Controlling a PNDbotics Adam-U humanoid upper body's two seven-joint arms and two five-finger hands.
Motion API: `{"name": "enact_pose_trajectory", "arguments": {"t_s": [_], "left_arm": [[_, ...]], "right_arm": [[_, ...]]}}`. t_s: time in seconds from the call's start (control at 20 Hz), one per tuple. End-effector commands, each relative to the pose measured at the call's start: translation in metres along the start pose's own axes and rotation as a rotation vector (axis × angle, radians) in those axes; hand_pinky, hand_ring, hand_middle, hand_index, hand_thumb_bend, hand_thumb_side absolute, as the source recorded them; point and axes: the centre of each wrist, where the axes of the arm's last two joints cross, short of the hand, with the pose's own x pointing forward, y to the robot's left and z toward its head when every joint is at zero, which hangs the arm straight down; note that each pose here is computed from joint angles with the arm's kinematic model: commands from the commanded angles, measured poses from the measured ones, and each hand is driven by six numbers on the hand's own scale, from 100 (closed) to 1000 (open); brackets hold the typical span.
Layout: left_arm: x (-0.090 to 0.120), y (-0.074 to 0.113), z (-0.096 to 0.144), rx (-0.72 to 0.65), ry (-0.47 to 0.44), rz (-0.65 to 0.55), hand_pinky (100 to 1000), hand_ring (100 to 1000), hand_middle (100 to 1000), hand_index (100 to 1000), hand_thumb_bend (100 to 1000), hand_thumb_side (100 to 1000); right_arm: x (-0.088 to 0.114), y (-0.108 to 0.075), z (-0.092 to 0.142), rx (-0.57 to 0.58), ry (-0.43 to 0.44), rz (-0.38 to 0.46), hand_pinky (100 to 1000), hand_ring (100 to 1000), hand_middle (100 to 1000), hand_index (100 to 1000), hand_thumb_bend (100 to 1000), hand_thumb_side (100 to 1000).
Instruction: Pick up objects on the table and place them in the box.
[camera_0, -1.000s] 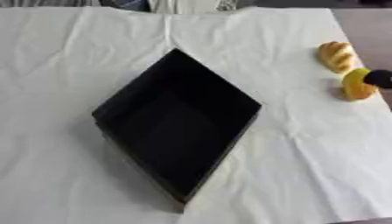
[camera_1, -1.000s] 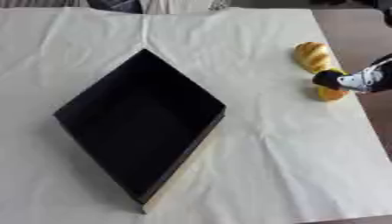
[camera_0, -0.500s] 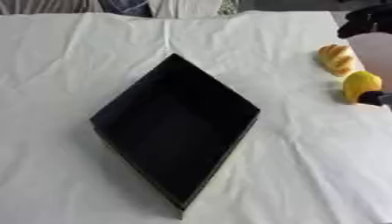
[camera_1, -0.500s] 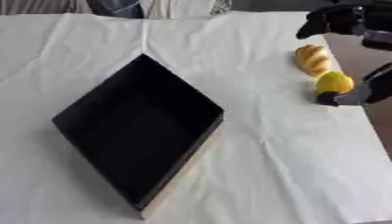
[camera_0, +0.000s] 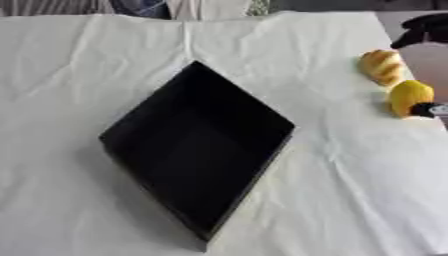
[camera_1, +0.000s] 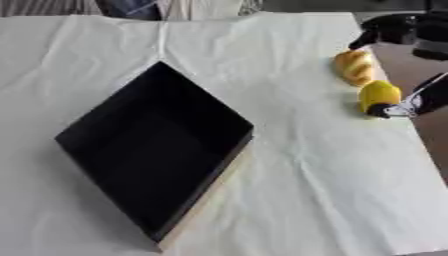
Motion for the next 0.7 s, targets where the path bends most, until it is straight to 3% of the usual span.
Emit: {"name": "enact_pose_trajectory", "arguments": {"t_s": [0.05,0.7], "left_arm": [[0.005,0.002,-0.007,0.003,-0.03,0.006,826,778,752,875,423,498],[0.005,0.001,-0.006,0.004,-0.018,0.019,826,779,753,874,420,502]], "right_arm": [[-0.011,-0.004,0.005,0.034,0.048,0.016,902,1000,828,923,495,406],[-0.053,0.021,0.019,0.095,0.19,-0.101,909,1000,828,922,471,405]]}}
